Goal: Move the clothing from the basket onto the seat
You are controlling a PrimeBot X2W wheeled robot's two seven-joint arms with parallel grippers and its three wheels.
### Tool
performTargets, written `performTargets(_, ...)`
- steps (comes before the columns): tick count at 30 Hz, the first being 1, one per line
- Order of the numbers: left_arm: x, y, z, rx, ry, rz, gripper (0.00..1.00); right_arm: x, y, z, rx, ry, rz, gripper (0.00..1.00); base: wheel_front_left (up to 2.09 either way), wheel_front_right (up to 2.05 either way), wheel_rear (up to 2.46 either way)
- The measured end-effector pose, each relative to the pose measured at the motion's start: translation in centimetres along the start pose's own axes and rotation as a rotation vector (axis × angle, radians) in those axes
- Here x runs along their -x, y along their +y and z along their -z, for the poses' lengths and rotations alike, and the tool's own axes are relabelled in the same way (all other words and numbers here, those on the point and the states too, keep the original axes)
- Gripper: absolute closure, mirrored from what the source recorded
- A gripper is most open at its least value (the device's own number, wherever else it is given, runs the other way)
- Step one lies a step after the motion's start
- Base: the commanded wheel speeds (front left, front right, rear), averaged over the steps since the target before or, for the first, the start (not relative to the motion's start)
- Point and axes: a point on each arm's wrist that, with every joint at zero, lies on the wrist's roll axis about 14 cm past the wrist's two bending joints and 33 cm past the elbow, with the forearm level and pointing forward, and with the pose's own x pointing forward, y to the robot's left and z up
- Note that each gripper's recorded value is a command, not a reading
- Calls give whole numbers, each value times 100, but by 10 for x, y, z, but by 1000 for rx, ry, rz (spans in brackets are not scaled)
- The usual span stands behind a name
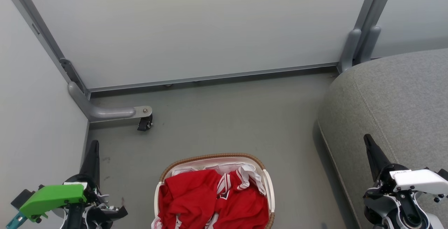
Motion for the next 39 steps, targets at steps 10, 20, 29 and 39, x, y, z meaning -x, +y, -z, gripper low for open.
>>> performTargets(10,0,0,0,0,0,0,100,0,0,0,0,0,0,100,0,0,0)
performTargets(20,0,0,0,0,0,0,100,0,0,0,0,0,0,100,0,0,0)
performTargets(29,0,0,0,0,0,0,100,0,0,0,0,0,0,100,0,0,0)
performTargets(39,0,0,0,0,0,0,100,0,0,0,0,0,0,100,0,0,0)
